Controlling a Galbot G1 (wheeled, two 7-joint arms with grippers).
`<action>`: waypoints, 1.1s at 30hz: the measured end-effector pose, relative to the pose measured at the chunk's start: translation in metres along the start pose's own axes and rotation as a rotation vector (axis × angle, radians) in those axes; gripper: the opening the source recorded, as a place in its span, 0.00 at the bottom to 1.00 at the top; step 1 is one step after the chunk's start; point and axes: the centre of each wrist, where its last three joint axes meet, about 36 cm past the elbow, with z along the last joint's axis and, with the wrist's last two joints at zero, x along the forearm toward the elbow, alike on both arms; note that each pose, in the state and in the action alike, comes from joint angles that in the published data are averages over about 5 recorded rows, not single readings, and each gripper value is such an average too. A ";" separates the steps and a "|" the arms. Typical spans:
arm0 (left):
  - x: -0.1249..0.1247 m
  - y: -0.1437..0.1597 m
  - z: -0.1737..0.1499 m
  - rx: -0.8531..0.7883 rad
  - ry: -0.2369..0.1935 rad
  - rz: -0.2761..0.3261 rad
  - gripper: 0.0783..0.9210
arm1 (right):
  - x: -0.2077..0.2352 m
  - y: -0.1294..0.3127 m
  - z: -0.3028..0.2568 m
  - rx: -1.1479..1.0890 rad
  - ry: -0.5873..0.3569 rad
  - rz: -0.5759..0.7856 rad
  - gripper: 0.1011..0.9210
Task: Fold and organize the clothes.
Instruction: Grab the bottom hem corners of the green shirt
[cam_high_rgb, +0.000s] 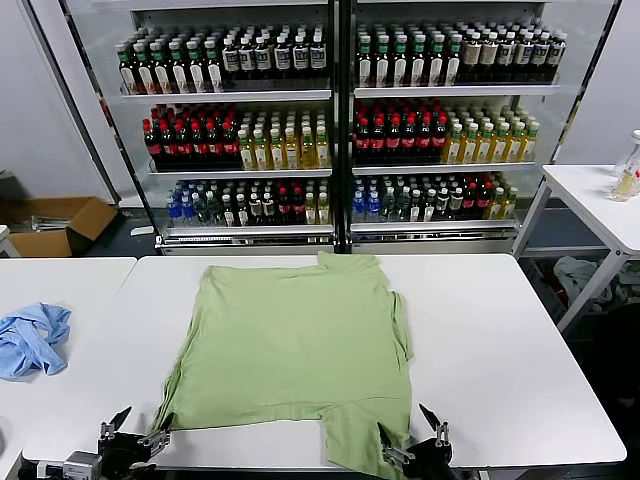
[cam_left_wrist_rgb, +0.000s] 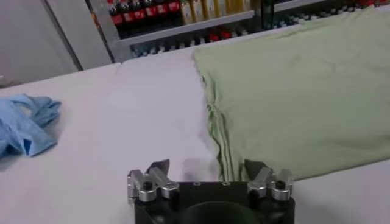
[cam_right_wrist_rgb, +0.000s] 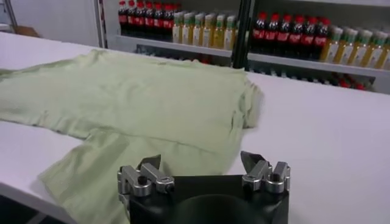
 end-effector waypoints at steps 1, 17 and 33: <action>0.000 -0.001 0.000 0.002 0.001 0.004 0.63 | 0.000 0.000 0.001 -0.003 0.005 0.000 0.64; -0.002 -0.012 0.004 0.013 0.010 0.046 0.09 | -0.005 -0.002 0.002 -0.064 0.038 -0.020 0.08; 0.025 -0.014 -0.012 -0.008 -0.035 0.054 0.01 | 0.022 -0.033 -0.035 -0.033 0.000 -0.033 0.02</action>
